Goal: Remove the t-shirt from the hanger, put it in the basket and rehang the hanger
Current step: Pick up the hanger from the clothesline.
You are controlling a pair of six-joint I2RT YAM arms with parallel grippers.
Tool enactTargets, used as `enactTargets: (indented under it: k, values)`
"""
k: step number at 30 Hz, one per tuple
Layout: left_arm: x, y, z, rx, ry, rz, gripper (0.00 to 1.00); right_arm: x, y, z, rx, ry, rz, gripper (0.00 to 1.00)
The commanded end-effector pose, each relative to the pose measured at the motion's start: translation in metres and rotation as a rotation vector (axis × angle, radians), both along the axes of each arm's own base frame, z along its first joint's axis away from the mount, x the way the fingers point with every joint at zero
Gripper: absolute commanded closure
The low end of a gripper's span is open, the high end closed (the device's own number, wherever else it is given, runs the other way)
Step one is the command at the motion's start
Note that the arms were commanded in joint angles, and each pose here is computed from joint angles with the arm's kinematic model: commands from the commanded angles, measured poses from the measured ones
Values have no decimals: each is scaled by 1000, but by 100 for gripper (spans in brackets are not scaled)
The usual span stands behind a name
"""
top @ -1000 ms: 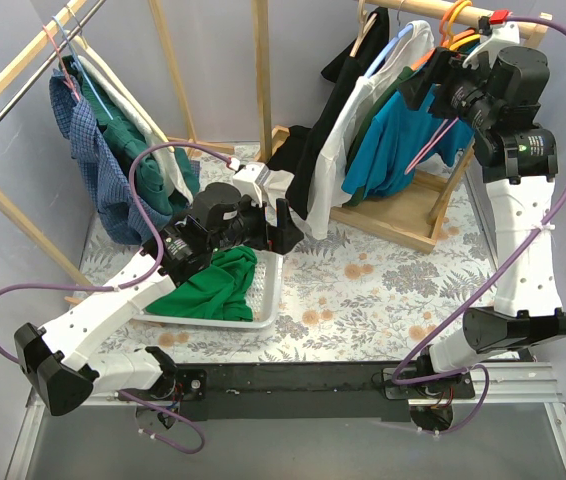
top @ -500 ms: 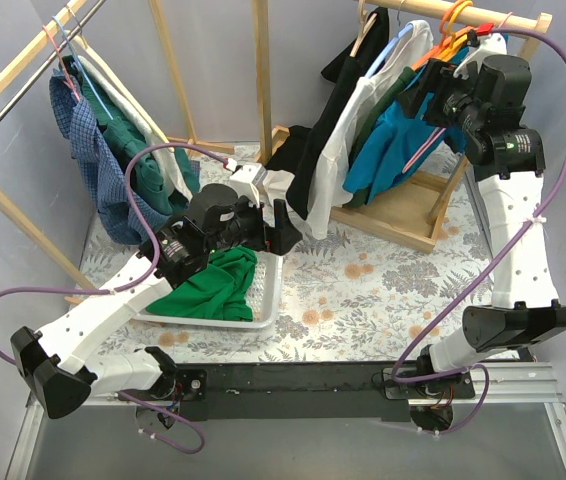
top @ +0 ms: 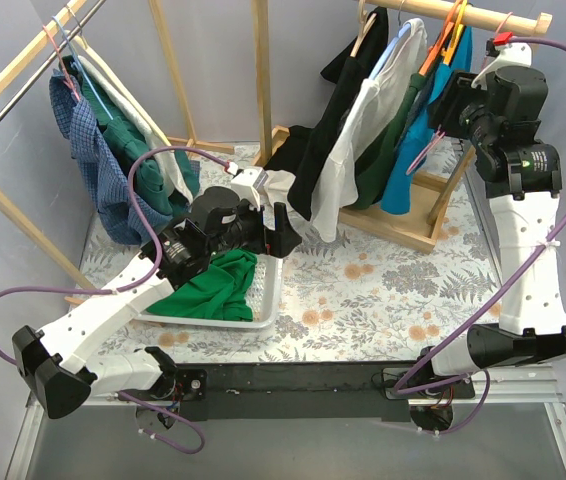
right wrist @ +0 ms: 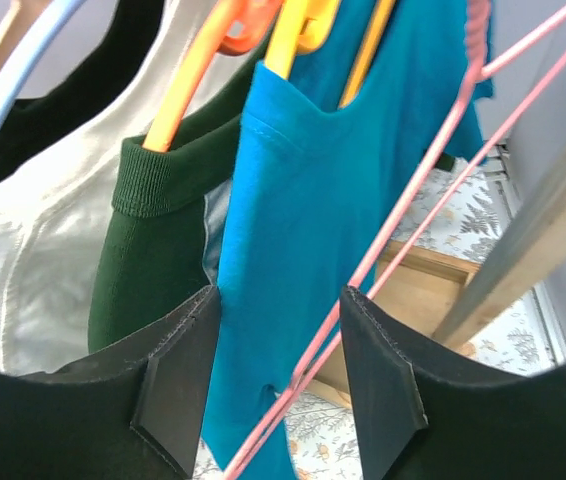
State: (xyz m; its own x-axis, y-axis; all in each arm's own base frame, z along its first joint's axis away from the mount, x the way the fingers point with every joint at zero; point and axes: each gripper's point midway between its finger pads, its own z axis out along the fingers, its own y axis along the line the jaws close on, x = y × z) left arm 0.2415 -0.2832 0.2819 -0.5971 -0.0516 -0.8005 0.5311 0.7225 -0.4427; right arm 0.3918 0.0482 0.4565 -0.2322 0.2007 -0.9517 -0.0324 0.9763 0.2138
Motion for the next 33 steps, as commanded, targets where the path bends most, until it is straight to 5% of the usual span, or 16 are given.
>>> enactTargets:
  k: [1,8,33]
  values:
    - [-6,2,7,-25,-14,-9,2,-15,-18,24,-47,-60,-68,42]
    - [-5,1,11,-30,-19,-12,2,-18,3,40,-7,-114,45,31]
    - [-8,5,1,-20,-5,-4,2,12,67,10,47,-67,226,24]
